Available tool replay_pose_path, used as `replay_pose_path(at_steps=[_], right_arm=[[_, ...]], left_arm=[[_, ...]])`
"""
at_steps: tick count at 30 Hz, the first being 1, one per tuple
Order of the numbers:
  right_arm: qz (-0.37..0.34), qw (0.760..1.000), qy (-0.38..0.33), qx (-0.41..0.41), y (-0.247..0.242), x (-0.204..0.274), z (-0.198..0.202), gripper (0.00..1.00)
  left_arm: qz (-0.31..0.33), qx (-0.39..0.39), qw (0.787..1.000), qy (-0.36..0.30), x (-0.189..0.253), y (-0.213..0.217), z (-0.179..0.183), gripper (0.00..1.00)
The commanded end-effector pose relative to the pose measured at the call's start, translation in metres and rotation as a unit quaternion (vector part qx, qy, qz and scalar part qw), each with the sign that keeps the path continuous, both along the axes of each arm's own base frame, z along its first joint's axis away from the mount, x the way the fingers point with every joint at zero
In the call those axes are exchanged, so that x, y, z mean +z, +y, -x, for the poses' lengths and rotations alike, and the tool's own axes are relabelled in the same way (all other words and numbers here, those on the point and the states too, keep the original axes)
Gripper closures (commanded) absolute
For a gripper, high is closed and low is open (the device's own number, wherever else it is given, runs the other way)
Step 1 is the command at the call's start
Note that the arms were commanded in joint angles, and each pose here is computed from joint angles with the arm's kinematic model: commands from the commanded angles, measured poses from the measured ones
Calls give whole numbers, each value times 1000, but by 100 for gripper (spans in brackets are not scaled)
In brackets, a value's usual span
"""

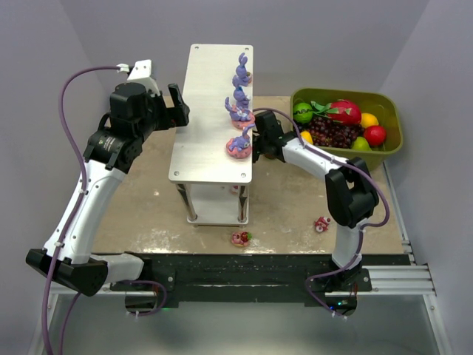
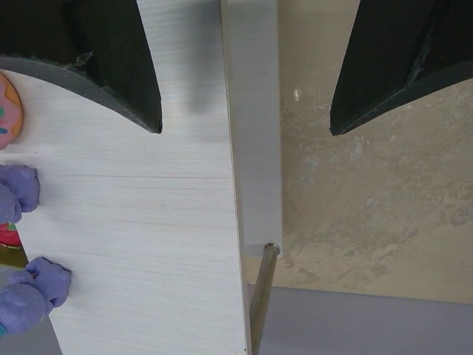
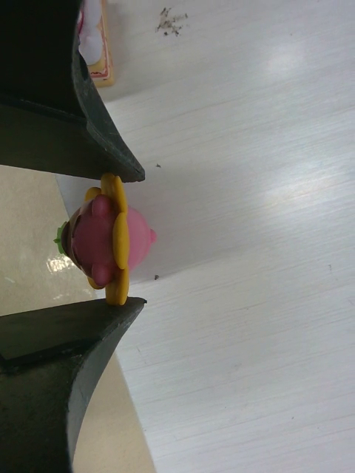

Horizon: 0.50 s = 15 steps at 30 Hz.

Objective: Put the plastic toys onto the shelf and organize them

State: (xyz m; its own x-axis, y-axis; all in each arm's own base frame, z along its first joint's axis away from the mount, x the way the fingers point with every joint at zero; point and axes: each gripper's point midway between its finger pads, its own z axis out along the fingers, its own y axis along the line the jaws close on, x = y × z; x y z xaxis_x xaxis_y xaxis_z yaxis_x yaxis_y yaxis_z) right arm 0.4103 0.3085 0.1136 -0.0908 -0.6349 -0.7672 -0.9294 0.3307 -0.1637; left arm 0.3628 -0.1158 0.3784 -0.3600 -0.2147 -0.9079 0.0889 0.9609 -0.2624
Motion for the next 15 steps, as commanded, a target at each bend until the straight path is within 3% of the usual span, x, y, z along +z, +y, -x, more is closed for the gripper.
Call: replay_pose_path(at_steps=[1, 15], right_arm=[[-60, 998, -18, 29, 10, 46, 1, 70], [-61, 996, 0, 71, 18, 31, 7, 64]], left_arm=[[15, 7, 1000, -17, 14, 3, 2, 0], [27, 4, 1000, -5, 14, -1, 1, 0]])
